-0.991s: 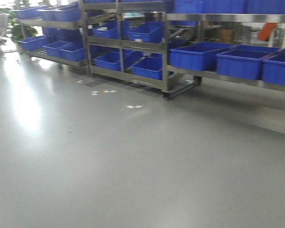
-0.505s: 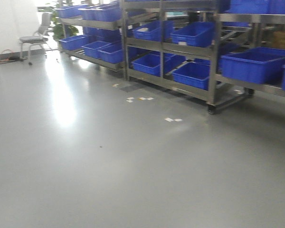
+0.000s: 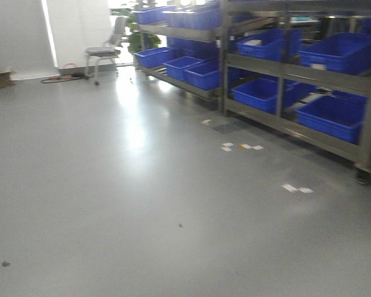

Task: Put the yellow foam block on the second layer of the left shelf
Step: 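Drive the base to the shelf rack holding the cube in the right gripper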

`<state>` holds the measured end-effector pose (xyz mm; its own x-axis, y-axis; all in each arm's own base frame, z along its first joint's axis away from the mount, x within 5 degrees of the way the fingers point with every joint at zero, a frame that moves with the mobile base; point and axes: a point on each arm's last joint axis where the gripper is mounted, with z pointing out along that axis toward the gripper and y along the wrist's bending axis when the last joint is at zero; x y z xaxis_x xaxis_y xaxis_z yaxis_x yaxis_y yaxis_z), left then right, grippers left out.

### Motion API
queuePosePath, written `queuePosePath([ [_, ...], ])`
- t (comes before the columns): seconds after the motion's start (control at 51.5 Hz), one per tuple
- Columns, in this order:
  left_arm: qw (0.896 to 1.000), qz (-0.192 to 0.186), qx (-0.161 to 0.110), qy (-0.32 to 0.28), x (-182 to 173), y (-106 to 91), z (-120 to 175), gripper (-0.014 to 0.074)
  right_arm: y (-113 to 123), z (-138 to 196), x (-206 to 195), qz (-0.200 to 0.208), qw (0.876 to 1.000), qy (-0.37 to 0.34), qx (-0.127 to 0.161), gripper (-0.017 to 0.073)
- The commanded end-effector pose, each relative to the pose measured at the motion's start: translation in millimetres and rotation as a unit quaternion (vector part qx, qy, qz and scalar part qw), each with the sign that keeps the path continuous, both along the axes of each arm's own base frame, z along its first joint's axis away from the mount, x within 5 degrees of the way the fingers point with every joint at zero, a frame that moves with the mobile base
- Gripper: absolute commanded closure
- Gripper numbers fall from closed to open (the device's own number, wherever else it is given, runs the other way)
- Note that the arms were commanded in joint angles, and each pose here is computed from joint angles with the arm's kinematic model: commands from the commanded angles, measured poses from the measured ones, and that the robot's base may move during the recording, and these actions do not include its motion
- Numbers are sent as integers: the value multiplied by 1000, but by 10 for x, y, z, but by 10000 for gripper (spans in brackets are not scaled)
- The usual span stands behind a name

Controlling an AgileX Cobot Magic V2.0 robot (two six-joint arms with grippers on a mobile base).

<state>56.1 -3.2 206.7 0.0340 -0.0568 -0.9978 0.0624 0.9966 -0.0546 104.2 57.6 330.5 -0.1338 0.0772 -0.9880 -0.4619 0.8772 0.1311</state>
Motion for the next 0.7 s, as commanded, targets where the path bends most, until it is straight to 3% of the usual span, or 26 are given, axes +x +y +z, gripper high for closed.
queuePosePath([
  [0.0,1000,-8,-5,-26,9,-13,-10,459,16,161,-10,11,998,-52,16,293],
  [0.68,1000,-8,-5,-26,9,-13,-10,458,18,160,-7,11,999,-51,16,293],
])
